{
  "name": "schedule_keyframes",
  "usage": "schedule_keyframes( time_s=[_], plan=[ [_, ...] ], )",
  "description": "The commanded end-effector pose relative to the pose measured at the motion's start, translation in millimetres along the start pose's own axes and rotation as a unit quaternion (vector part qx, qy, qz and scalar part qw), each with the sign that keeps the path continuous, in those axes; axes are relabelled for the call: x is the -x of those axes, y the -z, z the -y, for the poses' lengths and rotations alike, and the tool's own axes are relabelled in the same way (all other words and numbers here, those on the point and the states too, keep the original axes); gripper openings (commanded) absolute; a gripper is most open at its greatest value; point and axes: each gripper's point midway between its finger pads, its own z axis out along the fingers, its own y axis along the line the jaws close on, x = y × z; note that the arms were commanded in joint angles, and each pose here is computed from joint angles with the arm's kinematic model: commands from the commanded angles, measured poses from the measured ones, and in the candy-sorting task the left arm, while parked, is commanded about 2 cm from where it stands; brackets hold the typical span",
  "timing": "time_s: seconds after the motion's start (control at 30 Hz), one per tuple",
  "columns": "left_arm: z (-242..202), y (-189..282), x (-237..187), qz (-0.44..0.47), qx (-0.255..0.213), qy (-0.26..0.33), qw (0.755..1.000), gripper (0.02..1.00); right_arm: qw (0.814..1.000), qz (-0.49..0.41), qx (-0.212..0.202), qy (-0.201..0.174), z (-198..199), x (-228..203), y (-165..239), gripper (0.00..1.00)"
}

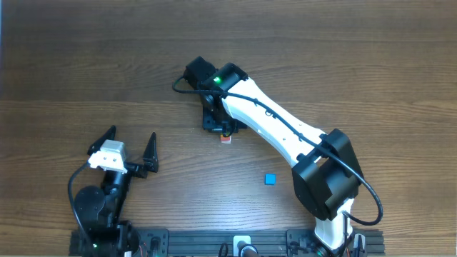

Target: Stack Cubes

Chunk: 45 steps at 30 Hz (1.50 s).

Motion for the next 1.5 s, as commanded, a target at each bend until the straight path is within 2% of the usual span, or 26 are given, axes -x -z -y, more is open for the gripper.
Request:
schedule_keyframes(
  time_s=[0.03,0.67,1.37,1.5],
  plan=[
    [2.8,-0.2,-1.5,0.0,-0.007,-0.009,1.0,0.998,1.0,-0.004,-0.005,0.004,0.8,-1.1,-4.8,0.012],
    [2.8,-0.2,-1.5,0.0,-0.007,-0.009,1.0,0.998,1.0,-0.009,-0.015,0.004,5.1,-4.0,-10.0,0.034],
    [2.8,-0.2,-1.5,0.0,-0.007,-0.009,1.0,0.998,1.0,0.001,-0.006,0.004,1.1,0.6,-10.2,0.04],
    [2.8,-0.2,-1.5,0.0,-0.007,-0.009,1.0,1.0,1.0,0.001,-0.006,0.005,1.0,0.6,-10.3,0.104]
  ],
)
